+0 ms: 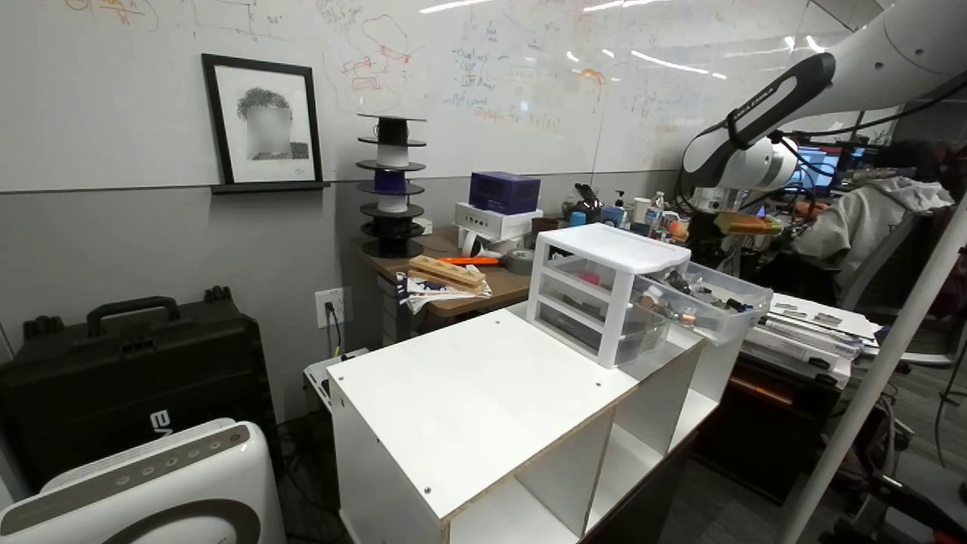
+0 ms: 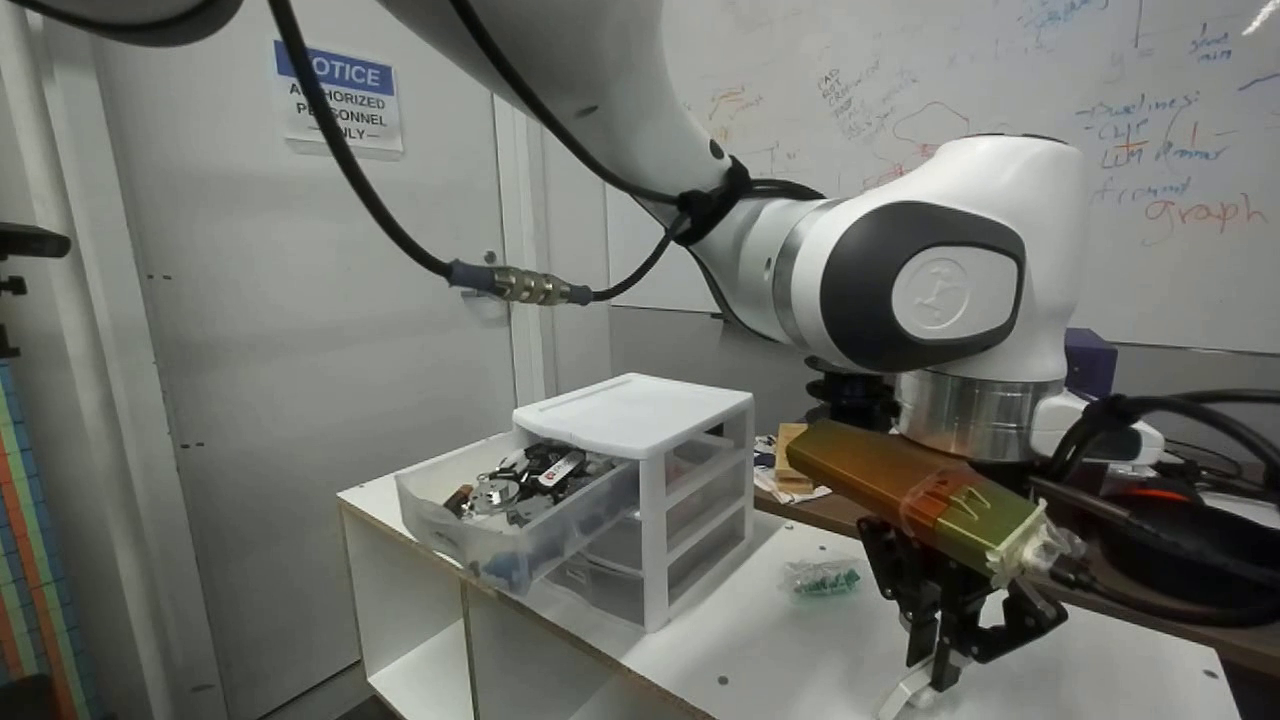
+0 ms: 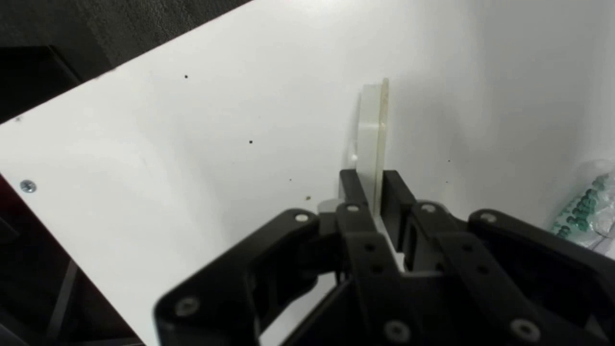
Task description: Put the objects on the right in the top drawer of the dresser
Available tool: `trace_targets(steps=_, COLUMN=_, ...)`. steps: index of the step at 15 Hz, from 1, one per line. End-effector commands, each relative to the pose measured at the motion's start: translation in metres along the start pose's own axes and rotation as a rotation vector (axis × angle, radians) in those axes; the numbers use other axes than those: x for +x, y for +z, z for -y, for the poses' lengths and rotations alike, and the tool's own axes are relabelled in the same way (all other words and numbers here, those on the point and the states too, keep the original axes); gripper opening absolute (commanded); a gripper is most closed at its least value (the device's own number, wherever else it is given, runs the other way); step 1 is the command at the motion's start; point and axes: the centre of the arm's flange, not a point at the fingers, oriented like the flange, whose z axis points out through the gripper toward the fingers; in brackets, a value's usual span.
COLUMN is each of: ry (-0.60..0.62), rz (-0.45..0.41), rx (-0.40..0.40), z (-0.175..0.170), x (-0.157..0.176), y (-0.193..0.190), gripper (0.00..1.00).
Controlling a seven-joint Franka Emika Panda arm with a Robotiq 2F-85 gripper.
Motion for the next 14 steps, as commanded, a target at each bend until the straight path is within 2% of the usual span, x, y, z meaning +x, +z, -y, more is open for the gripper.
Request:
trace_targets(steps=1, ry=0.021, rz=-0.019, rx=-0.029, z=0.006, x=-0.02, y=-0.044, gripper=0.06)
trace_targets(steps=4, ry=0.029, rz=-0.035, rx=-0.048, z=0.01, x=-0.036, y=-0.093, gripper=0.05)
trace_targets(steps=8, ry=0.001, rz=-0.075, rx=-0.063, z=0.033, x=-0.067, y=-0.164, gripper=0.04)
trace_targets(steps=11, ry=-0.075, rz=-0.095, rx=-0.081, z=0.062, x=-0.102, y=-0.204, gripper=0.04)
trace_targets(steps=14, ry=-0.173, rz=-0.059, rx=-0.061, z=0.098, x=-0.142, y=-0.231, gripper=0.04)
